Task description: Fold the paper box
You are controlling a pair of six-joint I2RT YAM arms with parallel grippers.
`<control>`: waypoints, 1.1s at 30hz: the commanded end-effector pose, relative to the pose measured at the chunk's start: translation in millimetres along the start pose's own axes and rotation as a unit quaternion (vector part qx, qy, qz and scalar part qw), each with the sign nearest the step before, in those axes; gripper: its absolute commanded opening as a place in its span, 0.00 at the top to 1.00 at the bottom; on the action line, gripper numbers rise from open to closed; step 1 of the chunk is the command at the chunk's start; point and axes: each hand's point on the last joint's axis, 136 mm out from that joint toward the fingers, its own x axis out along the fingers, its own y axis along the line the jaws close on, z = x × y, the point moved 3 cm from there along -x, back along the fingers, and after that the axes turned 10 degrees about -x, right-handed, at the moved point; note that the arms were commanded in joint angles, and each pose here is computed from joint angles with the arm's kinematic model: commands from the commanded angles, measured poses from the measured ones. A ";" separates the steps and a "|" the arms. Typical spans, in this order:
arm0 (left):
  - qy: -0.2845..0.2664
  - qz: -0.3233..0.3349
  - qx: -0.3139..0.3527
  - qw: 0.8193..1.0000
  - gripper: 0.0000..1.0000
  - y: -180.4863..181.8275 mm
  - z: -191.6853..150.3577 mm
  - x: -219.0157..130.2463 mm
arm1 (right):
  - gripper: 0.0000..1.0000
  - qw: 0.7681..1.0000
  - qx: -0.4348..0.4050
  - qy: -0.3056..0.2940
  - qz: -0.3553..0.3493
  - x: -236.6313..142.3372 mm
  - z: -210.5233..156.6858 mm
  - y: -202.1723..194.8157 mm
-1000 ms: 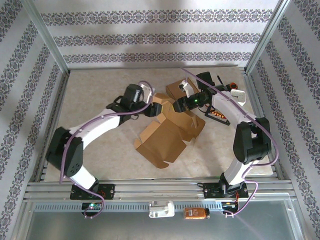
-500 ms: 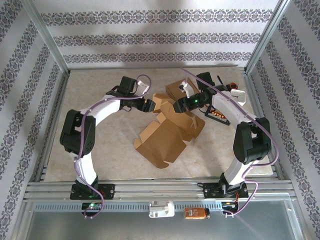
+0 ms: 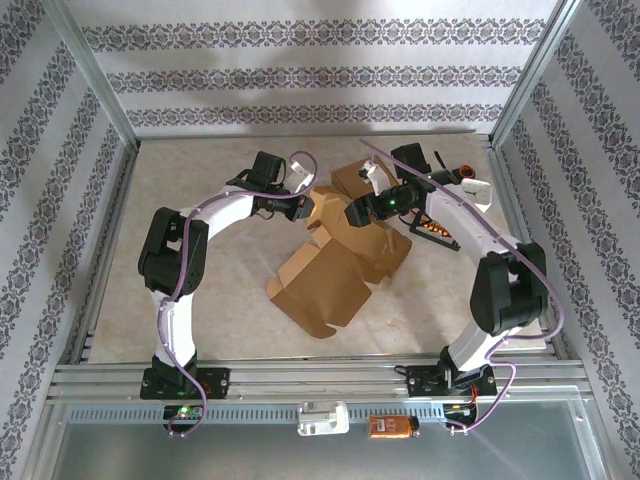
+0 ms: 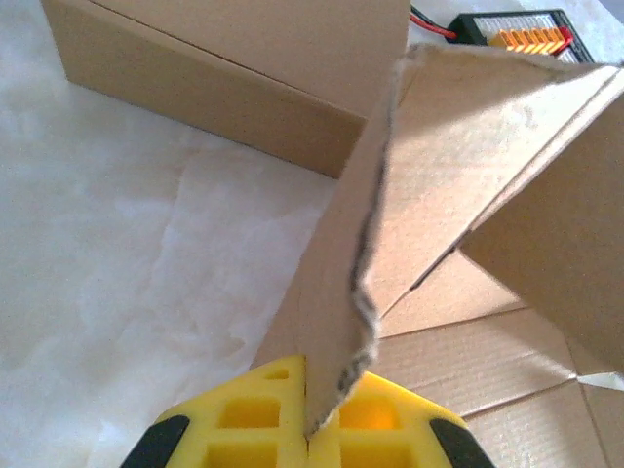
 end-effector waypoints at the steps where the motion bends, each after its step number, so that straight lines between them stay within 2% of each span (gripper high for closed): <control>1: -0.015 0.020 0.053 0.998 1.00 -10.4 6.2 -12.9 | 0.17 0.995 -0.048 -0.026 -0.079 -30.5 7.5 5.8; 5: -0.021 0.039 0.066 0.997 1.00 -10.1 4.8 -17.3 | 0.14 0.974 -0.145 -0.027 -0.172 -46.3 0.6 11.0; 7: -0.028 0.041 0.069 0.996 1.00 -11.7 6.6 -20.3 | 0.13 0.956 -0.200 -0.016 -0.216 -47.9 -6.1 10.4; 11: -0.035 0.040 0.073 0.996 1.00 -14.8 10.6 -23.2 | 0.16 0.930 -0.263 0.023 -0.257 -43.0 -16.2 7.2; 19: -0.032 0.039 0.072 0.996 1.00 -15.6 12.2 -23.6 | 0.39 0.899 -0.325 0.082 -0.282 -11.6 -14.6 2.2; 24: -0.044 0.048 0.055 0.996 1.00 -22.3 15.7 -29.5 | 0.65 0.864 -0.372 0.108 -0.322 3.3 -8.3 -3.6; 26: -0.053 0.056 0.036 0.996 1.00 -28.9 19.3 -32.2 | 0.71 0.850 -0.389 0.108 -0.337 4.6 -4.7 -1.7; 33: -0.066 0.047 -0.084 0.993 1.00 -46.0 23.4 -30.5 | 0.81 0.821 -0.415 0.085 -0.383 1.9 6.0 2.9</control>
